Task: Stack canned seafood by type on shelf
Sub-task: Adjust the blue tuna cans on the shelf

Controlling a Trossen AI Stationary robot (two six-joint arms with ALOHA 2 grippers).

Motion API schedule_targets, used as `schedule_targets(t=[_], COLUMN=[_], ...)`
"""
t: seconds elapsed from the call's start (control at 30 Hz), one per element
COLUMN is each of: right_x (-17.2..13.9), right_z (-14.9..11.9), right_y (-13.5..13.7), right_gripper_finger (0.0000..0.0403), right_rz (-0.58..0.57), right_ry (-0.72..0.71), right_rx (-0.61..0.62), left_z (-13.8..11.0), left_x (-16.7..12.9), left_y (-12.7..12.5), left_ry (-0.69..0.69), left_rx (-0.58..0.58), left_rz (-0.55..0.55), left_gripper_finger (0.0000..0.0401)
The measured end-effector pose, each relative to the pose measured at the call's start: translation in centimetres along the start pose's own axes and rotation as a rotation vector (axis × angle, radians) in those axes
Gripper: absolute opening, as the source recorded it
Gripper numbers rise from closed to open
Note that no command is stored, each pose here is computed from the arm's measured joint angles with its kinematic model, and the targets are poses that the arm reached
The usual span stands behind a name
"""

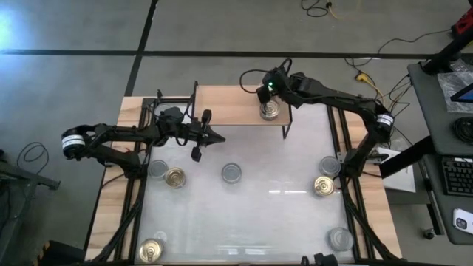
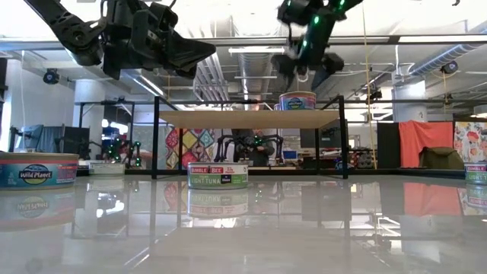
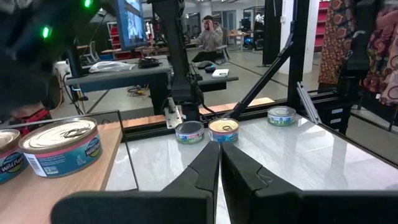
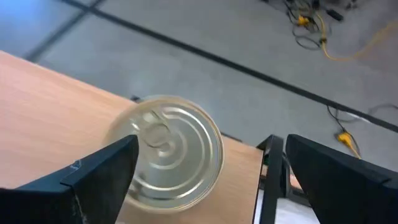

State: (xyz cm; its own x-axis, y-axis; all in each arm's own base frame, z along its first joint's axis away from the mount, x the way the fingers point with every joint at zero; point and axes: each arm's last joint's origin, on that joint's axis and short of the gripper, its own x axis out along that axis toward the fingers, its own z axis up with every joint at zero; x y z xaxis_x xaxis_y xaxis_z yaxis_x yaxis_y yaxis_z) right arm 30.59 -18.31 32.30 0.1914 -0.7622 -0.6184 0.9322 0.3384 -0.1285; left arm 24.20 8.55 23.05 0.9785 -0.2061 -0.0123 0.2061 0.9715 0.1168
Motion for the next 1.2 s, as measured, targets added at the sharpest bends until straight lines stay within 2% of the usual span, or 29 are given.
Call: schedule_targets(t=[0.1, 0.23, 0.4, 0.7, 1.2], right_x=[-1.9, -3.7, -4.9, -4.7, -3.1], right_z=[-0.3, -2.1, -4.0, -4.5, -4.7], right_y=[0.4, 1.3, 2.5, 3.1, 3.2], right_gripper_finger=[0.0398, 0.0398, 0.0398, 0.0398, 0.0398], right_rz=[0.034, 0.041, 0.041, 0.025, -0.067], right_ry=[-0.006, 0.078, 0.148, 0.157, 0.146], right_rx=[-0.026, -0.115, -0.150, -0.145, -0.174], left_z=[0.0, 0.0, 0.1, 0.3, 0.2], left_x=[0.0, 0.0, 0.1, 0.4, 0.4], left_y=[0.0, 0.0, -0.1, -0.6, -0.6], left_ry=[-0.001, -0.002, -0.011, -0.023, -0.018], left_rx=[0.001, 0.001, 0.003, 0.006, 0.003], left_rz=[0.000, 0.000, -0.003, -0.026, -0.027], left_gripper_finger=[0.0000, 0.0000, 0.0000, 0.0000, 0.0000])
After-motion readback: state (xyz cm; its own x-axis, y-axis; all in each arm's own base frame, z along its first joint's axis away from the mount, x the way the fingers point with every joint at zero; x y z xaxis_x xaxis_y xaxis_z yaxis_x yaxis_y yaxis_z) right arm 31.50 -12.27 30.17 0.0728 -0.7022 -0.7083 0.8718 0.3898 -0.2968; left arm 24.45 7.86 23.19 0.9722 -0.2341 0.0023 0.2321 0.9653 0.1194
